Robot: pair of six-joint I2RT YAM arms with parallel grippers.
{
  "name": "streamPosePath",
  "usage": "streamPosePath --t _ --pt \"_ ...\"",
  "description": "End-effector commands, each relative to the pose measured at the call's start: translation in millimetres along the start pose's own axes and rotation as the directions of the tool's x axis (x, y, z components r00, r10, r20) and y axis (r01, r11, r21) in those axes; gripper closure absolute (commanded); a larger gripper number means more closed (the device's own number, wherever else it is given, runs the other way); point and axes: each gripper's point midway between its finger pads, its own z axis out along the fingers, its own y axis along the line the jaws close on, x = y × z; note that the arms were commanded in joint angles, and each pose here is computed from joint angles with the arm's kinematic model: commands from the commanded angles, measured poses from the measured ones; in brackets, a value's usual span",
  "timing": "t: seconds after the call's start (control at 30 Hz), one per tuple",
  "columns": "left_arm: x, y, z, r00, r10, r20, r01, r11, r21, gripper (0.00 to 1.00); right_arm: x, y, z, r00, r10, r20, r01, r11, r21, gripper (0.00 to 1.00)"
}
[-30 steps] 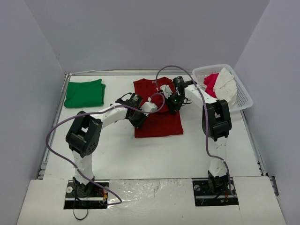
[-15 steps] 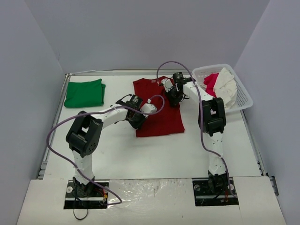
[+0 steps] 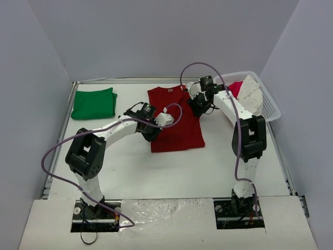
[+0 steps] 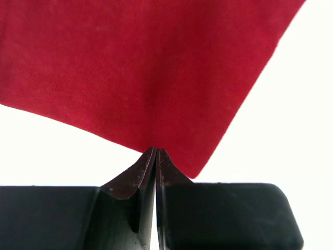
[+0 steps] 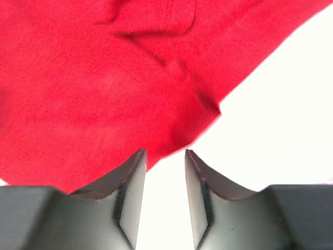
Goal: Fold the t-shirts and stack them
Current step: Fold the folded rectangular tshirt in 1/3 of the way, then grab one side of the 2/3 rectangular tshirt with both arms
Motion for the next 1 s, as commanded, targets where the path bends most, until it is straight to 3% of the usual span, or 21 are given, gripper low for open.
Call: streamPosePath --t 0.0,0.17,0.3,0.7,0.97 --pt "-12.3 -13.8 -21.5 0.997 0.057 0.046 -0.058 0.998 0.026 0.98 11.0 13.1 -56.0 1.000 -0.019 -0.006 0.019 1.000 0.024 0.66" --pt "-6.4 -27.0 -20.5 0.993 0.113 0.045 -0.115 0.992 0.050 0.96 50.9 41.4 -76.5 0.998 -0.010 -0.055 0.010 1.000 -0.012 0.59" --pt "12.9 -31.7 -10.9 0.987 0.162 -0.021 -0.161 0.986 0.044 0.88 85.6 61.0 -76.3 0.993 0.004 -0.115 -0.009 0.999 -0.048 0.54" --pt "45.8 -28.0 9.0 0.972 0.206 -0.111 -0.206 0.978 0.009 0.77 106.4 77.1 -67.3 0.986 0.033 -0.161 -0.049 0.994 -0.097 0.52" --pt "50.2 -36.3 14.1 0.969 0.213 -0.122 -0.210 0.977 0.040 0.77 117.4 79.6 -57.2 0.979 0.031 -0.199 -0.055 0.991 -0.119 0.50"
